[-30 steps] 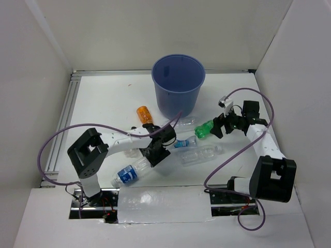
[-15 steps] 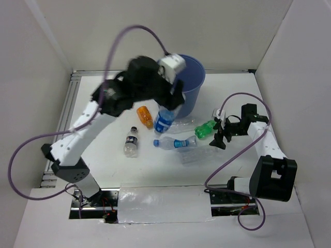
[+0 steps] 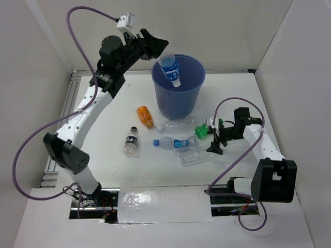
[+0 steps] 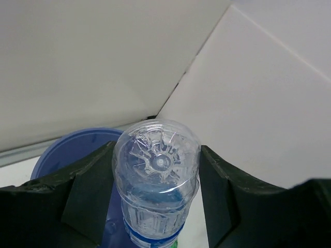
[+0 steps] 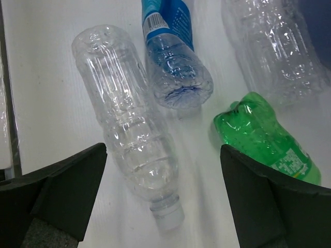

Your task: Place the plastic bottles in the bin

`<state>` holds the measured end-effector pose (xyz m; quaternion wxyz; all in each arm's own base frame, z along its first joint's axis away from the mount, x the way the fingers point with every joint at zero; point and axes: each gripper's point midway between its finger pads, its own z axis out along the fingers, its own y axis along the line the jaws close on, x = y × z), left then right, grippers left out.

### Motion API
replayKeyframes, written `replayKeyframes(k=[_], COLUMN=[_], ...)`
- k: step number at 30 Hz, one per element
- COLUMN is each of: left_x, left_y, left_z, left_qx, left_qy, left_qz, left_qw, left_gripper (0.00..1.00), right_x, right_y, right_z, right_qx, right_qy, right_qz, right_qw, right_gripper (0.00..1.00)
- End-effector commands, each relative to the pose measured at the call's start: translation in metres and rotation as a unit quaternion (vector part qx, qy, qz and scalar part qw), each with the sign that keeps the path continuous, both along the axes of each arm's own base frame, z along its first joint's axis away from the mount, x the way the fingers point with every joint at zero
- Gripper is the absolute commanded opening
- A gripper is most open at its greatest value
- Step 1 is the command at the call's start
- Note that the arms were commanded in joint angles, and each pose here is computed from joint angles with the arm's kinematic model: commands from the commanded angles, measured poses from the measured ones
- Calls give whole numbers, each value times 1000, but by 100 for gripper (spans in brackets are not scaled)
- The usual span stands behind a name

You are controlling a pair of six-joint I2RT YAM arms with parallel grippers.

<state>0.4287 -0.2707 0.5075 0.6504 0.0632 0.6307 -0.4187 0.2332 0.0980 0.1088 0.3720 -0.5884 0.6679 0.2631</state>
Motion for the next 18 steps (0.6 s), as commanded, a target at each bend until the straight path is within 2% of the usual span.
replayKeyframes(k=[1,3,4,6,7,9,10,11,13,14,15,18], left_x=[1,23,29,41,47,53,53,52,51,45,43,21], left_y=[-2,-4,-7,-9,-8,-10,-9,-10,-16,-12,-11,0], left_z=[56,35,26,6,-3,-18,-18,-18,-17,3,4,16], left_qx=[-80,-59,-55,-27,-17,5,10,23,39,38,48,67], left_qy=[-65,-51,-43,-18,-10,-1,-4,-4,-4,-21,-23,-31], left_qz=[-1,36,36,46,57,60,61,58,51,53,55,60], left_qw=[995,996,997,998,998,998,998,998,998,998,997,995], left_gripper=[0,12,12,19,43,72,93,100,100,100,100,100], right_x=[-8,-7,-10,-9,-5,-7,-7,-8,-10,-14,-14,-15], right_y=[5,6,7,9,7,11,9,13,14,19,20,22], right_z=[-2,-4,-8,-7,-8,-11,-18,-21,-28,-32,-36,-64], right_qx=[1,-3,-2,-2,-7,-13,-26,-30,-44,-51,-58,-92], right_qy=[-10,-13,-8,-11,-18,-20,-16,-16,-12,-12,-11,-10], right_qz=[16,18,18,21,20,30,31,41,51,64,70,94], right_qw=[1000,1000,1000,1000,1000,999,999,999,998,997,996,991], right_gripper=[97,98,100,100,100,100,100,100,100,100,100,100])
